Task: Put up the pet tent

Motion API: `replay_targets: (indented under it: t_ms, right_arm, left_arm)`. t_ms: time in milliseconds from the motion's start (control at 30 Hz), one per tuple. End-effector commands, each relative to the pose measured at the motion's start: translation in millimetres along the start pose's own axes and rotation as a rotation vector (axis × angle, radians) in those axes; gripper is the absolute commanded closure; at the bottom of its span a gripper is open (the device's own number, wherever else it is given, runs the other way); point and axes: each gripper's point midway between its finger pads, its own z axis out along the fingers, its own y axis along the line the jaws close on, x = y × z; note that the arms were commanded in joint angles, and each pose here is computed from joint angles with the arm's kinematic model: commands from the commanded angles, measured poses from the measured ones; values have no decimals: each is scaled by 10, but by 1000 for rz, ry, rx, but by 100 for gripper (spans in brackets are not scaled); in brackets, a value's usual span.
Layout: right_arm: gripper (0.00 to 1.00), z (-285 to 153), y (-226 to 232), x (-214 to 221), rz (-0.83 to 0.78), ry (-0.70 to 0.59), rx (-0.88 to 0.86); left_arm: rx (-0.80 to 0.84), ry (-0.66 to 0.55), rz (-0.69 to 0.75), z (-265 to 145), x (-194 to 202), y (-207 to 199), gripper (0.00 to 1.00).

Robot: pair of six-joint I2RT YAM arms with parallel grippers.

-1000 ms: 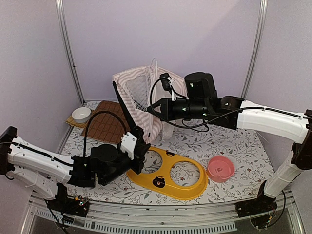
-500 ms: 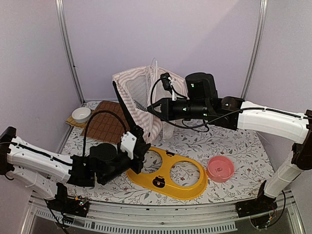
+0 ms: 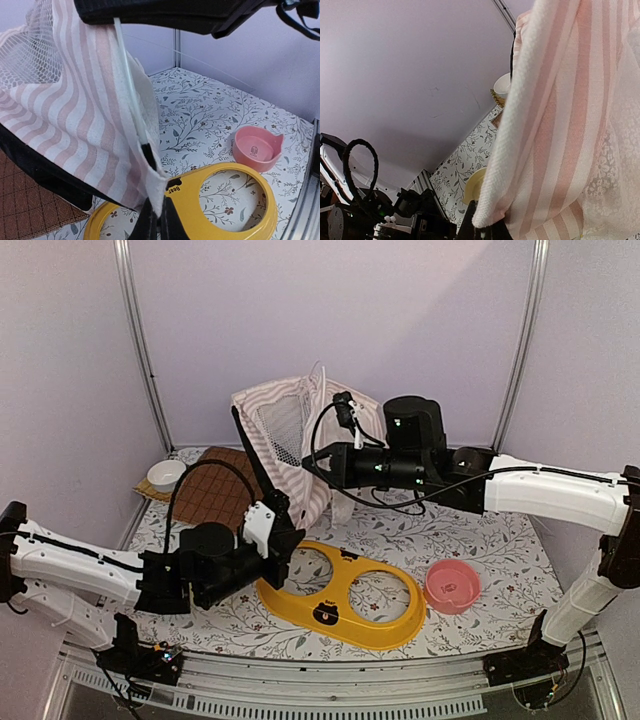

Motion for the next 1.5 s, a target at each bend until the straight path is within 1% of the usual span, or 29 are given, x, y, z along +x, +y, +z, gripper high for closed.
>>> replay_targets:
  t_ms: [0, 200, 333, 467, 600, 733, 900, 1133, 1267, 1467]
  right_arm:
    - [100, -195, -234, -697, -24, -258, 86]
    - [100, -138, -261, -612, -13, -231, 81]
    - [100, -128, -291, -645, -8, -249, 97]
    - [100, -81, -219, -688, -14, -249, 69]
    - [100, 4, -219, -605, -19, -229, 72]
    - [100, 51, -248, -511, -16, -212, 82]
    - [100, 85, -289, -449, -25, -201, 102]
    - [100, 101, -292, -474, -31, -206, 107]
    - [100, 101, -273, -503, -37, -208, 106]
    - [100, 125, -278, -473, -40, -196, 106]
  left_arm:
    - [112, 126, 5, -13, 335, -127, 100]
    - [144, 110, 8, 32, 255, -154, 100]
    - [195, 92, 17, 11, 196, -240, 100]
    - [197, 95, 25, 15, 189, -244, 100]
    - [169, 96, -24, 55, 135, -135, 100]
    - [186, 69, -73, 57, -4, -75, 100]
    - [195, 58, -80, 66, -100, -41, 100]
    - [240, 57, -66, 61, -153, -107, 100]
    - [219, 59, -71, 53, -159, -62, 94]
    - [192, 34, -86, 16, -247, 27, 92]
